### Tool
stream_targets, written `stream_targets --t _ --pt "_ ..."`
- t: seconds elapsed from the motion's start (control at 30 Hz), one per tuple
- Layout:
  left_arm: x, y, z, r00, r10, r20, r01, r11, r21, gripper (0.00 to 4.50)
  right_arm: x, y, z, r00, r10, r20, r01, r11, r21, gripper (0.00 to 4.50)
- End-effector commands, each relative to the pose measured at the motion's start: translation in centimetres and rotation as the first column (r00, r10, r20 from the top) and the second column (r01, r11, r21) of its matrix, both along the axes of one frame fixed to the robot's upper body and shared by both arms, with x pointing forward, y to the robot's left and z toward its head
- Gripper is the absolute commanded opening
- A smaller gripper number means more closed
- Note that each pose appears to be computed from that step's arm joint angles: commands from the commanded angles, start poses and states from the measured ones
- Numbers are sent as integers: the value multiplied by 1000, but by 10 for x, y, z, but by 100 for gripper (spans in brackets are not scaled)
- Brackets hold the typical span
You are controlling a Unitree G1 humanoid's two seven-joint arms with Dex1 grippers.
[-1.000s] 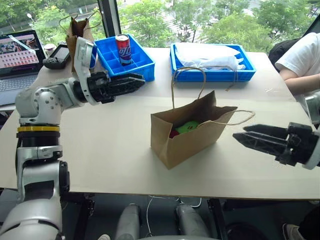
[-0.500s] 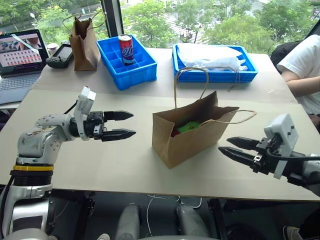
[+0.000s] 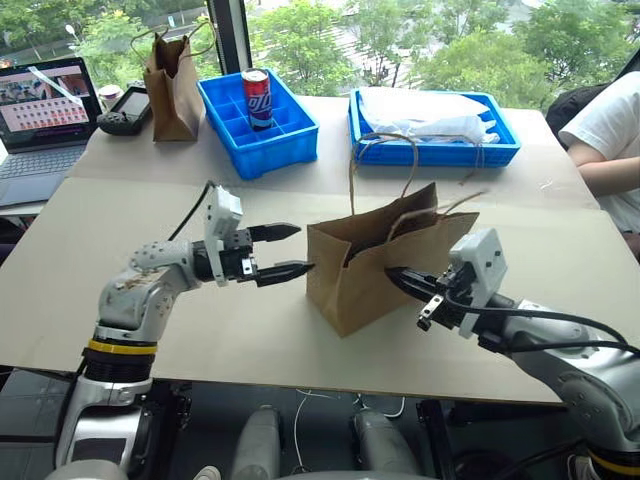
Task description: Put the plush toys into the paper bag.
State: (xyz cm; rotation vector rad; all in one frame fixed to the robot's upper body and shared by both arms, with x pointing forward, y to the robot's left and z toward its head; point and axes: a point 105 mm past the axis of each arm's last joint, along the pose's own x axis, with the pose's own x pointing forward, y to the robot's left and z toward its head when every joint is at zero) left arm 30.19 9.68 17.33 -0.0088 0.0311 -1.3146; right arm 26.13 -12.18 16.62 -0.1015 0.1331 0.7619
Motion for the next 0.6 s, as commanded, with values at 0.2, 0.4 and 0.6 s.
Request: stream_targets --t 0.2,0.4,0.6 --pt "-13 -26 10 999 -39 14 39 999 -32 450 10 11 0 999 -17 51 16 1000 16 9" --pt "-22 -29 13 997 -80 -19 79 996 -39 450 19 15 -2 997 -48 55 47 999 19 9" --pt "-30 -30 11 991 -121 -56 120 993 -9 450 23 17 -1 996 -62 57 62 998 18 9"
